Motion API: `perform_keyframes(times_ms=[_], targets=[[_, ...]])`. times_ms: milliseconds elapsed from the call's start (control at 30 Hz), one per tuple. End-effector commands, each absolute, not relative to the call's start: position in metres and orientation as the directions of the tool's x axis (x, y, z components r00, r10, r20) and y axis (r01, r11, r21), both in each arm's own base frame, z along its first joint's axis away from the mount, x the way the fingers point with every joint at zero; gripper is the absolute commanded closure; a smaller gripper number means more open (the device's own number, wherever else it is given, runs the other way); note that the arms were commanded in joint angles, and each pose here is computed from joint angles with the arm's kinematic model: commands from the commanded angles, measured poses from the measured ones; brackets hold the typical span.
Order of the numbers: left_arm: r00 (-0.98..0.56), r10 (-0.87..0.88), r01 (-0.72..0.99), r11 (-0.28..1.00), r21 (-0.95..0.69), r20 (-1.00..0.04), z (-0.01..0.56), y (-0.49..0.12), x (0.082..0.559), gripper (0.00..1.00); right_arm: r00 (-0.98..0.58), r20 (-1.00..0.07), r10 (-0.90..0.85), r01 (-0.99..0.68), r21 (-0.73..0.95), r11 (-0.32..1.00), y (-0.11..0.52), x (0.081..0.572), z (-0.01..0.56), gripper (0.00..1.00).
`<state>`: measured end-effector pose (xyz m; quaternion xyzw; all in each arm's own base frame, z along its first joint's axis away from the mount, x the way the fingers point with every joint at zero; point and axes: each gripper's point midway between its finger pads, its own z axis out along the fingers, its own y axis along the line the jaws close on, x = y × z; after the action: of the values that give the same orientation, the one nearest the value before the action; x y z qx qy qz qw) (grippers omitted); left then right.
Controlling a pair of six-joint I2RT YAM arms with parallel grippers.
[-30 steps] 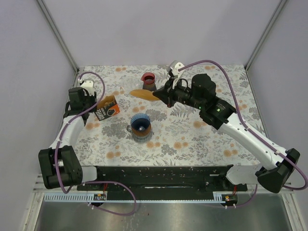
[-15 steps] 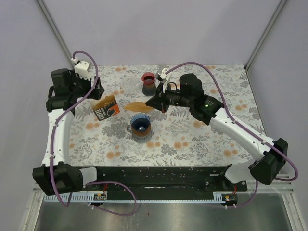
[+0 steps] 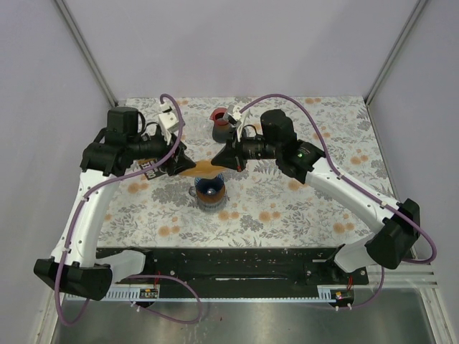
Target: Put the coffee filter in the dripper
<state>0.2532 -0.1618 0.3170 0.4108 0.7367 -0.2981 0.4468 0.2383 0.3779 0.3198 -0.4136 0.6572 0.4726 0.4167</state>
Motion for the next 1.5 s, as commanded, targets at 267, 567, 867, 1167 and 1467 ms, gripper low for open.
perform_keyframes(times_ms=[267,567,867,1167,1467], targets=[[-0.272,0.407,0.919,0.378,-0.111,-0.872,0.288,-0.184,0.243,0.57,-0.248,-0.964,-0.091,-0.958,0.231,0.168,0.379,0.236,0.348,1.00],[-0.431,0.346,0.806,0.562,-0.183,-0.834,0.281,-0.175,0.256,1.00,-0.233,-0.970,-0.068,-0.911,0.194,0.365,0.368,0.269,0.353,0.60],[-0.537,0.359,0.714,0.675,-0.186,-0.763,0.253,-0.174,0.250,1.00,-0.104,-0.985,0.137,-0.847,0.160,0.506,0.335,0.275,0.397,0.52],[-0.533,0.399,0.719,0.679,-0.150,-0.746,0.233,-0.183,0.257,1.00,-0.304,-0.951,0.050,-0.882,0.301,0.362,0.378,0.262,0.341,0.97],[-0.557,0.381,0.709,0.681,-0.184,-0.738,0.219,-0.189,0.261,1.00,-0.414,-0.908,-0.058,-0.866,0.374,0.333,0.397,0.261,0.289,1.00]])
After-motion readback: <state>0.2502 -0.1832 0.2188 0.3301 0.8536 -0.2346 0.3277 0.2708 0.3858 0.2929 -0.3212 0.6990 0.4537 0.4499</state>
